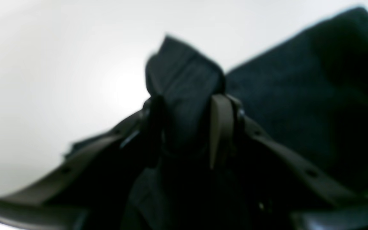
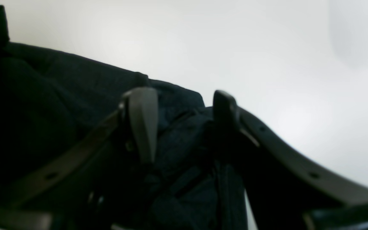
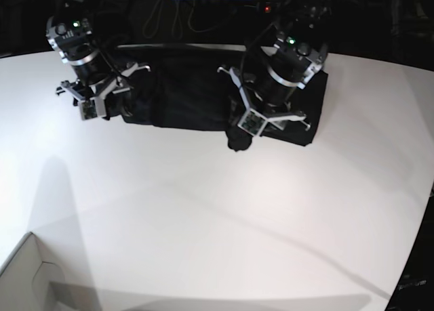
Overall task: Layout the t-shirt on the table in an organized manner, then fold the t-shirt properly
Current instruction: 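Lift the strip end with the left gripper and fold it toward the right gripper, then press the folded end down with the left gripper and adjust it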
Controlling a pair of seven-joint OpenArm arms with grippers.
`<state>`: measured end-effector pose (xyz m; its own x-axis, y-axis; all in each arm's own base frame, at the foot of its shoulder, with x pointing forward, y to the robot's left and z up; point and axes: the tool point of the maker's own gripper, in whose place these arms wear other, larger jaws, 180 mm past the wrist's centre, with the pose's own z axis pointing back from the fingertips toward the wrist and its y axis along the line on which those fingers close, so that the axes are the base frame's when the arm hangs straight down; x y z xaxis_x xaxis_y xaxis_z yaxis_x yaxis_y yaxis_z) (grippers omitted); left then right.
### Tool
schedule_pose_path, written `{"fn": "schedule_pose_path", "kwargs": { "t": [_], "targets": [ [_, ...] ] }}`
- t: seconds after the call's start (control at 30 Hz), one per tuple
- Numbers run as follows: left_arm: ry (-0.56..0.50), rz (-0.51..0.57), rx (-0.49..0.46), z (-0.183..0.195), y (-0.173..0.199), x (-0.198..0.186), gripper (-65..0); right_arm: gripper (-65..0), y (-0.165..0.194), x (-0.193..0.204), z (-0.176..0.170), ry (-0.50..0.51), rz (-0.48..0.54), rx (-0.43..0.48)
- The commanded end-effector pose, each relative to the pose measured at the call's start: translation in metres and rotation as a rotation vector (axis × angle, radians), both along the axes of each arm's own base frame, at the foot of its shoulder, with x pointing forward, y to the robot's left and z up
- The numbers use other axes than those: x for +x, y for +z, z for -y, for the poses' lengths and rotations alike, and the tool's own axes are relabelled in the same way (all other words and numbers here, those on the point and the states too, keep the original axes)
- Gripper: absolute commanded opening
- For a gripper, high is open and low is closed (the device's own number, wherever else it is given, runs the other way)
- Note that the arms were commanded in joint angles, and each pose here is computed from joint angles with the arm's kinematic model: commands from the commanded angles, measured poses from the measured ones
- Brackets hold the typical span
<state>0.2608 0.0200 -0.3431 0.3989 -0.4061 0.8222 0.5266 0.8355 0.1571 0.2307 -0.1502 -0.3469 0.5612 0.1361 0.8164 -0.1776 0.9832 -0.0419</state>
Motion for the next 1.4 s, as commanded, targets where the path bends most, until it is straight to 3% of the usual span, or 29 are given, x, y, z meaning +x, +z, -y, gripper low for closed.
{"fn": "schedule_pose_path", "kwargs": {
  "t": [0.0,0.1,0.23,0.4,0.57,0.63,0.8,1.1,1.23,1.37],
  "targets": [
    [0.0,0.059,-0.043,0.005,0.02,0.005,-42.3,-36.4,0.013,0.006,-0.003,0.007,0.053,0.014],
    [0.019,0.104,-0.089,0.001,0.04,0.006,-42.3,-36.4,0.013,0.006,-0.003,0.007,0.053,0.014],
    [0.14,0.092,-0.186,-0.035,0.044,0.014,-42.3,-36.4,0.013,0.006,-0.003,0.007,0.053,0.014],
    [0.287,0.069,-0.258,-0.083,0.035,0.024,-42.4,-36.4,0.012,0.007,-0.003,0.006,0.053,0.016],
    [0.314,-0.006,-0.259,-0.089,0.005,0.026,-42.4,-36.4,0.013,0.009,-0.006,0.013,0.058,0.02],
    [0.288,-0.059,-0.255,-0.078,-0.008,0.022,-42.4,-36.4,0.013,0.009,-0.009,0.02,0.059,0.023],
    [0.102,-0.221,-0.179,-0.031,-0.031,-0.004,-42.4,-36.5,0.013,0.009,-0.006,0.015,0.059,0.02],
    [-0.171,-0.13,-0.174,0.035,0.012,-0.029,-42.4,-36.4,0.015,0.008,0.013,-0.032,0.062,-0.006],
    [-0.173,-0.117,-0.166,0.031,0.015,-0.029,-42.4,-36.3,0.014,0.004,0.027,-0.071,0.056,-0.023],
    [-0.051,-0.107,-0.126,-0.013,0.011,-0.013,-42.4,-36.2,0.012,0.0,0.038,-0.101,0.046,-0.034]
  ]
}}
